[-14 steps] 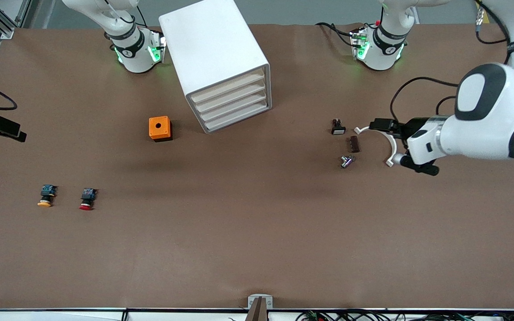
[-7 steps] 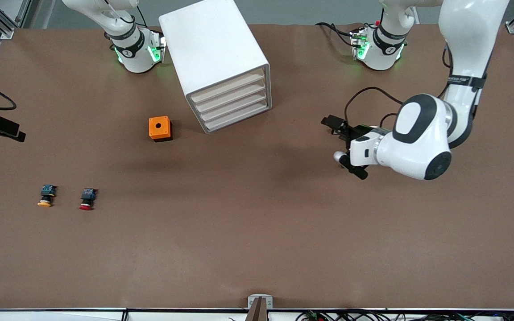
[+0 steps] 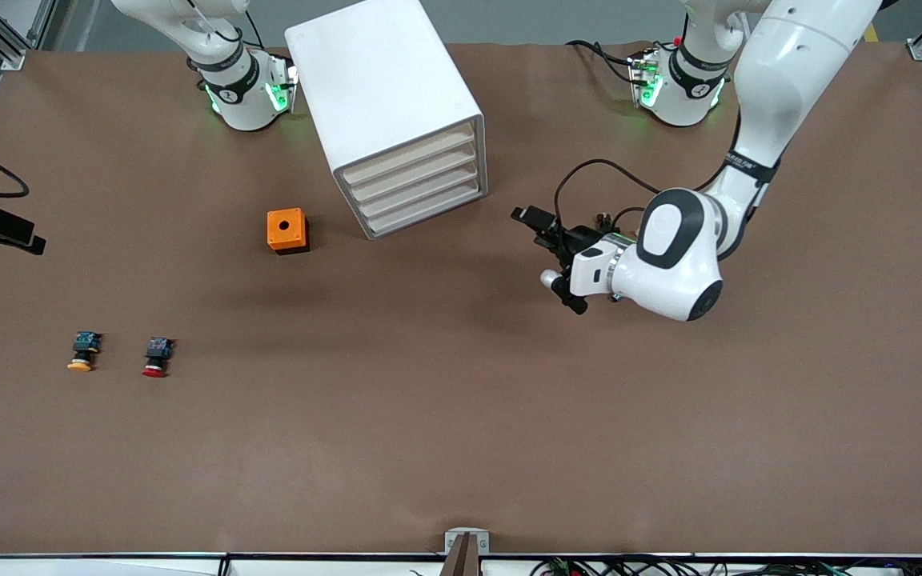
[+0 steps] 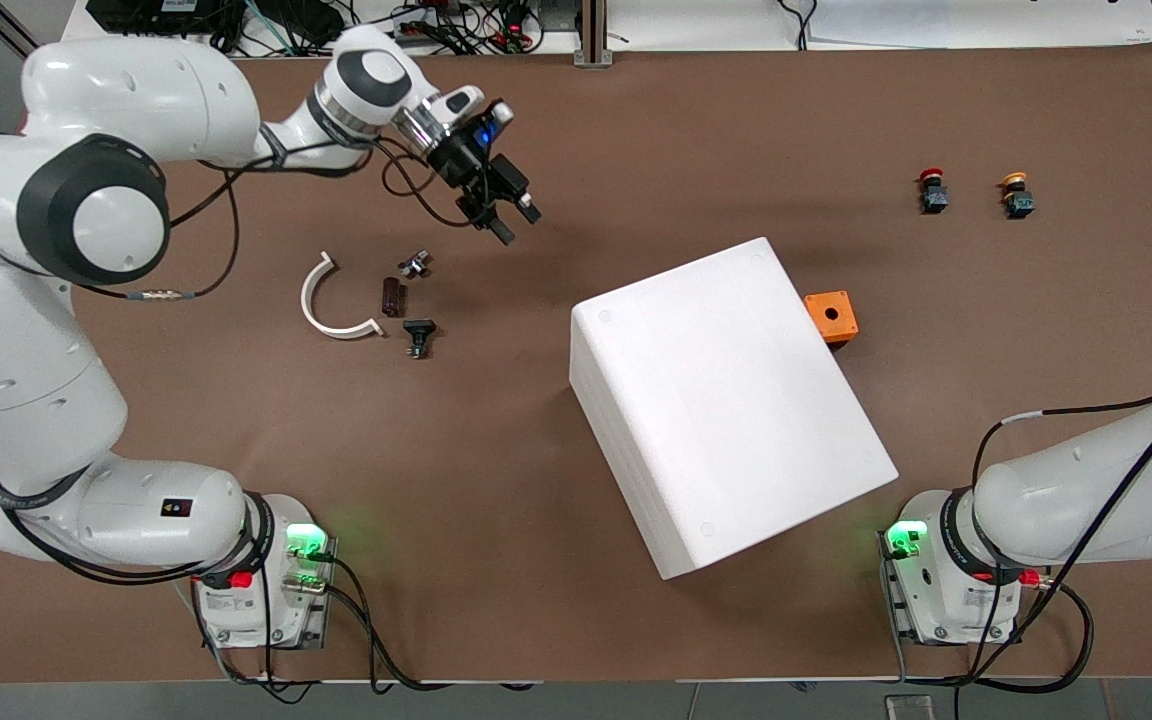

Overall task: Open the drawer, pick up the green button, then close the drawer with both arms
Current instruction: 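Reach the left gripper toward the white cabinet's drawer handle, then grasp the drawer front with the left gripper, then pull the drawer open with the left gripper while the right gripper reaches in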

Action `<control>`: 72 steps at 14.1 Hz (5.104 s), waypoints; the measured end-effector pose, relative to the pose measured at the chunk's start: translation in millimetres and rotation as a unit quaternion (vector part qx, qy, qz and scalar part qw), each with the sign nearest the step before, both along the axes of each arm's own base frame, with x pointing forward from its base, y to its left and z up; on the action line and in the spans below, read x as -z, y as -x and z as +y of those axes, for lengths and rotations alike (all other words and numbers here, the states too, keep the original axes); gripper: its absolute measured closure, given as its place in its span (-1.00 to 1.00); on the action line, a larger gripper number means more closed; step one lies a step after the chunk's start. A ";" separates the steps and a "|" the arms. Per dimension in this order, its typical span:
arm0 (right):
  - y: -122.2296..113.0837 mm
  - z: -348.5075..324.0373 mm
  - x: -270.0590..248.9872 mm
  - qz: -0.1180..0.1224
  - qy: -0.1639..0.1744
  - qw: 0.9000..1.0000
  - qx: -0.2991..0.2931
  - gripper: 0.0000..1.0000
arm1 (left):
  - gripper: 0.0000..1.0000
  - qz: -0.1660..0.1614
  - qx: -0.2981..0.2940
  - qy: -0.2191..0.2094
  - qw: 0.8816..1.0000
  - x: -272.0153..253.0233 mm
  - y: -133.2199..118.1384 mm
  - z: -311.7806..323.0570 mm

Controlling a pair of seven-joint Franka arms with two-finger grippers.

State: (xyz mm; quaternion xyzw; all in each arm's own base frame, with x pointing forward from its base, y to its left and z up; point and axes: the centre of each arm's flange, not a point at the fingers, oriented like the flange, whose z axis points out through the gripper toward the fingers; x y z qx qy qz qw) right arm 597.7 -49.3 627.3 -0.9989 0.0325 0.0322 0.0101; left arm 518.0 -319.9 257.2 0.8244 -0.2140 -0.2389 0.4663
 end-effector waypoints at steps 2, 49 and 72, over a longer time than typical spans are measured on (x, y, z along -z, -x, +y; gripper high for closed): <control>0.0 0.0 0.0 0.000 0.000 1.000 0.000 -1.00 | -1.00 -0.009 0.001 0.024 1.000 31.3 11.1 -12.7; -0.2 -0.5 -0.2 -0.001 0.000 1.000 0.000 -1.00 | 0.72 -0.006 -0.092 0.194 0.977 152.3 142.2 -154.8; -25.2 212.6 38.9 -0.041 0.002 0.983 0.177 -1.00 | -0.22 -0.003 -0.192 0.147 0.970 149.7 6.7 -68.3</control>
